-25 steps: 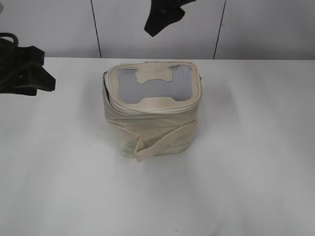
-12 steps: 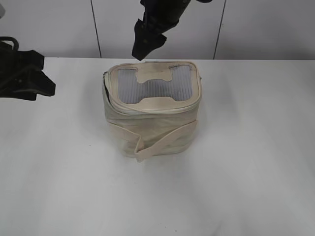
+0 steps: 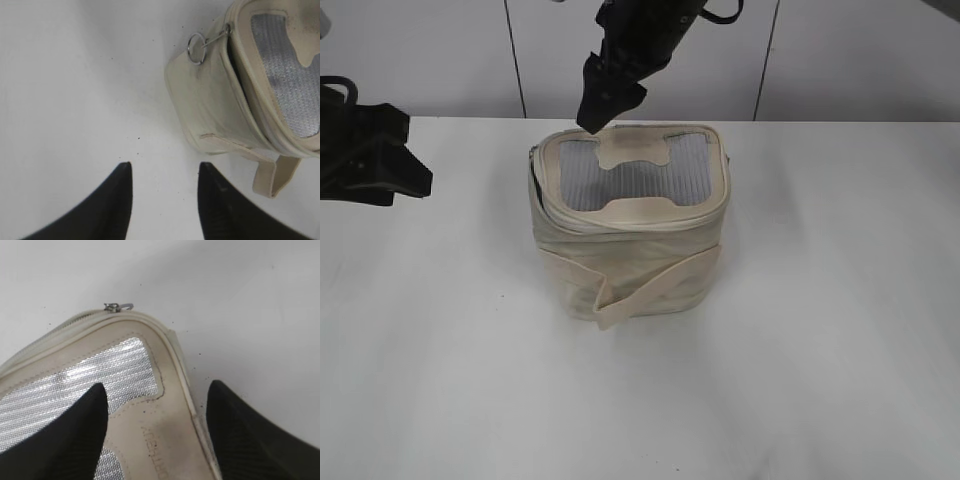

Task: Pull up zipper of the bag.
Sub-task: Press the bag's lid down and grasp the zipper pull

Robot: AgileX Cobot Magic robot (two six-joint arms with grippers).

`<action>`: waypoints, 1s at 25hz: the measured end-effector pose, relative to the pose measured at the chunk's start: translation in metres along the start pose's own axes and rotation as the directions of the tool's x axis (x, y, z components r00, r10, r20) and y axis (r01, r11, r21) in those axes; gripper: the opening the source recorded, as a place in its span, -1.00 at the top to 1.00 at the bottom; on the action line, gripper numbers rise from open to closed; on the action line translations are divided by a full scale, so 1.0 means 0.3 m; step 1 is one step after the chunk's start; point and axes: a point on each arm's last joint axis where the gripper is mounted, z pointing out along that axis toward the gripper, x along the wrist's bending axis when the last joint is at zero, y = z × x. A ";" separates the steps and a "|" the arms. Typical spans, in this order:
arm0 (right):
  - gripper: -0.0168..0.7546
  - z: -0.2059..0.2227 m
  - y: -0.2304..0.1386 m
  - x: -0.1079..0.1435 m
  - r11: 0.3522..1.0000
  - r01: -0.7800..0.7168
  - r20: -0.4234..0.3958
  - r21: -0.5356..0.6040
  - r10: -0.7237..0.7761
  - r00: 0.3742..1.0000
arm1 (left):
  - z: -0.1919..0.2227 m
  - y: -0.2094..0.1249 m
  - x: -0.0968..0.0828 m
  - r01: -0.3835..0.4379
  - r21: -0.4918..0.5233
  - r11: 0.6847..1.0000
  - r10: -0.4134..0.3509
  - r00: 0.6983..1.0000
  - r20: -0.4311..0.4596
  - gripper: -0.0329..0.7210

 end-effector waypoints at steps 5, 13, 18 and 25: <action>-0.32 0.021 -0.002 -0.008 1.000 -0.001 0.007 -0.011 0.001 1.000 | 0.000 0.000 0.000 0.000 0.000 1.000 0.000 1.000 0.000 0.03; -0.32 0.087 -0.023 -0.010 1.000 -0.016 -0.035 -0.007 0.016 0.999 | 0.000 0.000 0.000 0.000 0.000 1.000 0.000 1.000 0.000 0.03; -0.27 0.124 -0.038 -0.012 1.000 -0.026 -0.053 0.003 0.026 0.998 | 0.000 0.000 0.000 0.000 0.000 1.000 0.000 1.000 0.000 0.03; 0.27 0.122 -0.040 -0.013 1.000 -0.023 -0.055 0.011 0.024 0.998 | 0.000 0.000 0.000 0.000 0.000 1.000 0.000 1.000 0.000 0.03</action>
